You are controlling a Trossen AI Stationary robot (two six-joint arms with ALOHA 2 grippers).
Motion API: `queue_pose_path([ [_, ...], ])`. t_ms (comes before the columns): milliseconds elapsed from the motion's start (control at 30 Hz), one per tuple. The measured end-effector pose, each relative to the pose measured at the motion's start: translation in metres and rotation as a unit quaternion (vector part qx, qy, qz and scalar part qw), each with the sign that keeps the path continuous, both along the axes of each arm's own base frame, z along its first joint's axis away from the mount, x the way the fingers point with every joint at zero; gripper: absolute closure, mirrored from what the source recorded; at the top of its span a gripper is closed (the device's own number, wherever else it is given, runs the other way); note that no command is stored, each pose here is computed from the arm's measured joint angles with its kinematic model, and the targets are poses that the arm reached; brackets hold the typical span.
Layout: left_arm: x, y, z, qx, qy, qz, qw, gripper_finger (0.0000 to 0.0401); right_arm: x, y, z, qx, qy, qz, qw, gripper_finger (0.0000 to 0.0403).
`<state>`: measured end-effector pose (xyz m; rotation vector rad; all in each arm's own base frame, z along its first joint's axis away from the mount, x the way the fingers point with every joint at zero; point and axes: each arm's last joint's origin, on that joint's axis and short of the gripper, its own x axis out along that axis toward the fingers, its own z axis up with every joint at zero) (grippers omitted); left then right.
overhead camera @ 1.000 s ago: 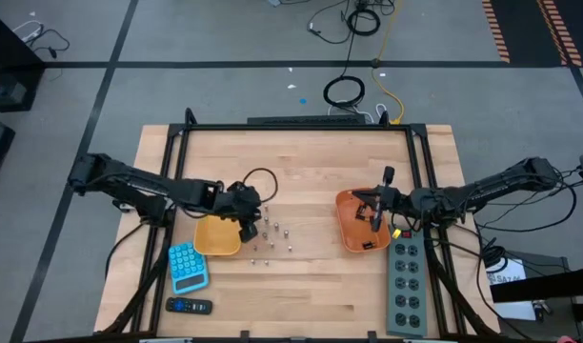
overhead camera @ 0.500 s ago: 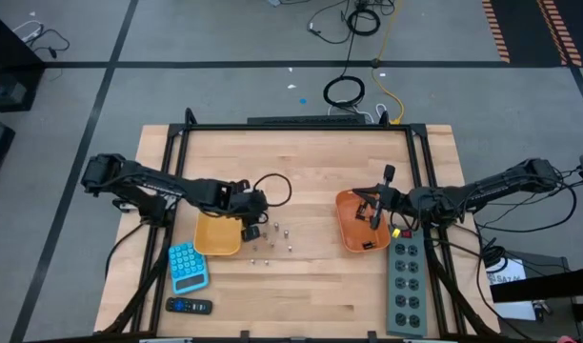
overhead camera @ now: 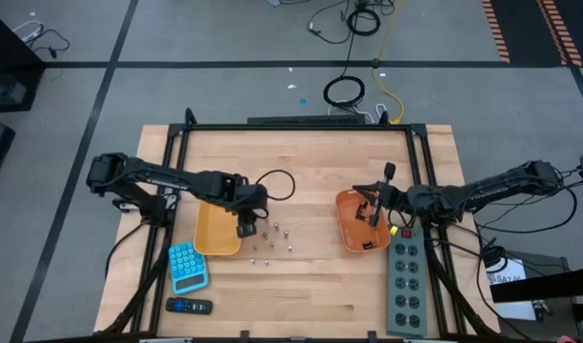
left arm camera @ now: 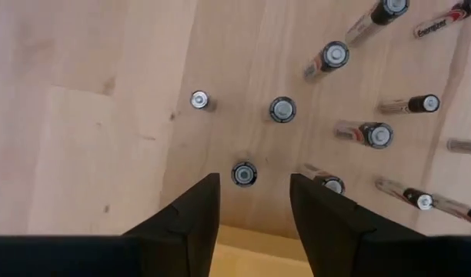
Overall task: Sort batteries
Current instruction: Put the silver battery into the yellow bin
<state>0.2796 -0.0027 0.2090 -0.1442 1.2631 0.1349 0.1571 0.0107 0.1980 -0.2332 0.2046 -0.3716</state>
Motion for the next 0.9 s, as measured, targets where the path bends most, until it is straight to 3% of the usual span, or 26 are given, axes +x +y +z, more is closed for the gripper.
queue_pose_path([
  [467, 0.02, 0.015, -0.029, -0.027, 0.074, -0.053, 0.995, 0.0232, -0.002, -0.003, -0.008, 0.002, 0.003, -0.006, 1.0, 0.0403],
  [900, 0.024, 0.02, -0.035, -0.035, 0.068, -0.047, 0.996, 0.0232, -0.002, -0.003, -0.008, 0.0, 0.007, -0.006, 1.0, 0.0403],
])
